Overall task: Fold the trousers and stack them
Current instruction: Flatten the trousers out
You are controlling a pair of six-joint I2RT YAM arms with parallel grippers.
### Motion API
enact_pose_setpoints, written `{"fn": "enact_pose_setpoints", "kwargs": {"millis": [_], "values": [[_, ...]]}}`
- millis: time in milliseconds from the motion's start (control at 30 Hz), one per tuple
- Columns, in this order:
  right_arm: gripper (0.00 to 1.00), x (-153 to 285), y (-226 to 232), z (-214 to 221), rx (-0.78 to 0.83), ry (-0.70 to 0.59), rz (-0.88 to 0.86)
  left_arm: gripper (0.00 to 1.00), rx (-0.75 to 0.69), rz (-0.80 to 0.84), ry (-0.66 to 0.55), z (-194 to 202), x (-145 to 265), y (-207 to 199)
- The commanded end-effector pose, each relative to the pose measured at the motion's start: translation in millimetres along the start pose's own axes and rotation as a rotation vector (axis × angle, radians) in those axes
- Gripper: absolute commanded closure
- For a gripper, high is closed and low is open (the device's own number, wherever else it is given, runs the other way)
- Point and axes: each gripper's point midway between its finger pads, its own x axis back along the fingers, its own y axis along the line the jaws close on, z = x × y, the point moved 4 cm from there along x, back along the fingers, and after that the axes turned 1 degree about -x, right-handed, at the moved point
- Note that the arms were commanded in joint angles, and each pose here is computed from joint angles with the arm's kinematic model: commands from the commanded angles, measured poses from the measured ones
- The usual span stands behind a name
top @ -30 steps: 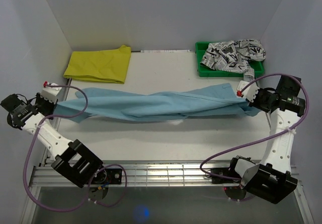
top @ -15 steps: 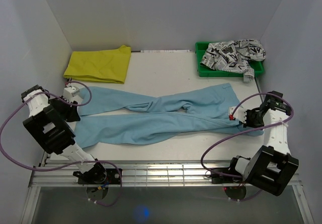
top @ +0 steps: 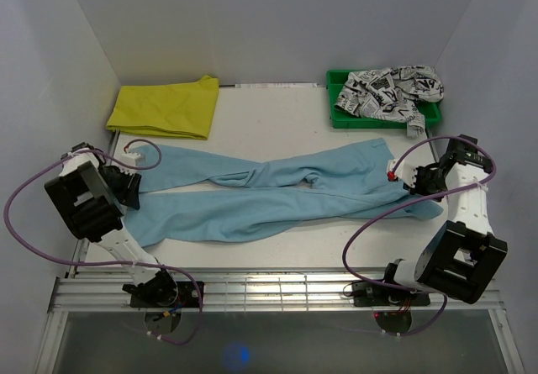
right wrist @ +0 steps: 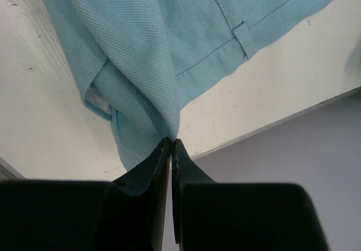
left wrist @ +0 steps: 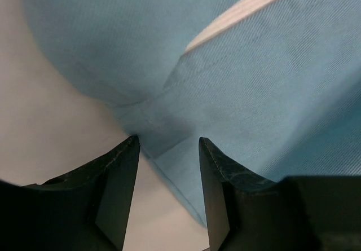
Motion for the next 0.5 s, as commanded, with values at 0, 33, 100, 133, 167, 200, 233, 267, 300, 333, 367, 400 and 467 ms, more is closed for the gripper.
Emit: {"fn": "enact_pose_setpoints", "kwargs": {"millis": [0,33,100,133,167,200,233,267,300,333,367,400,467], "values": [[0.92,7.7,-7.0,-3.4,-0.001,-0.007,0.021,0.43,-0.010,-0.065,0.024,10.7,7.9,-6.7],[0.92,8.0,-7.4,-3.7,0.001,-0.006,0.022,0.42,-0.010,-0.073,0.021,11.7,7.0,-7.4],[0.92,8.0,-7.7,-3.9,0.002,-0.007,0.025,0.42,-0.008,-0.073,0.026,18.6,2.1,-14.0],[0.92,7.1,-6.5,-4.4,0.000,-0.012,0.023,0.40,-0.006,-0.095,0.012,17.9,-0.5,-11.3],[0.92,7.0,-6.5,-4.6,-0.004,-0.013,0.026,0.40,0.004,-0.092,0.014,21.7,-5.3,-14.5],[0.92,7.0,-7.0,-4.9,-0.005,-0.016,0.030,0.40,0.012,-0.093,0.011,22.2,-8.3,-14.9],[0.92,6.8,-6.9,-5.6,-0.009,-0.020,0.032,0.40,0.021,-0.112,-0.002,20.3,-11.4,-10.9],[0.92,6.5,-6.6,-5.3,-0.013,-0.021,0.034,0.43,0.059,-0.111,-0.004,21.6,-15.5,-12.9],[0.92,7.2,-7.4,-5.6,-0.013,-0.021,0.043,0.46,0.077,-0.107,-0.013,21.0,-18.5,-14.2],[0.92,7.8,-8.0,-6.6,-0.018,-0.025,0.047,0.51,0.087,-0.126,-0.031,18.5,-20.0,-10.8],[0.92,10.2,-9.5,-6.5,-0.021,-0.022,0.056,0.61,0.121,-0.126,-0.042,18.1,-21.6,-12.7],[0.92,12.3,-11.5,-7.4,-0.023,-0.024,0.066,0.67,0.133,-0.112,-0.059,16.7,-23.2,-15.9],[0.92,19.9,-18.0,-11.0,-0.030,-0.032,0.100,0.84,0.159,-0.085,-0.083,12.4,-20.4,-22.0]]}}
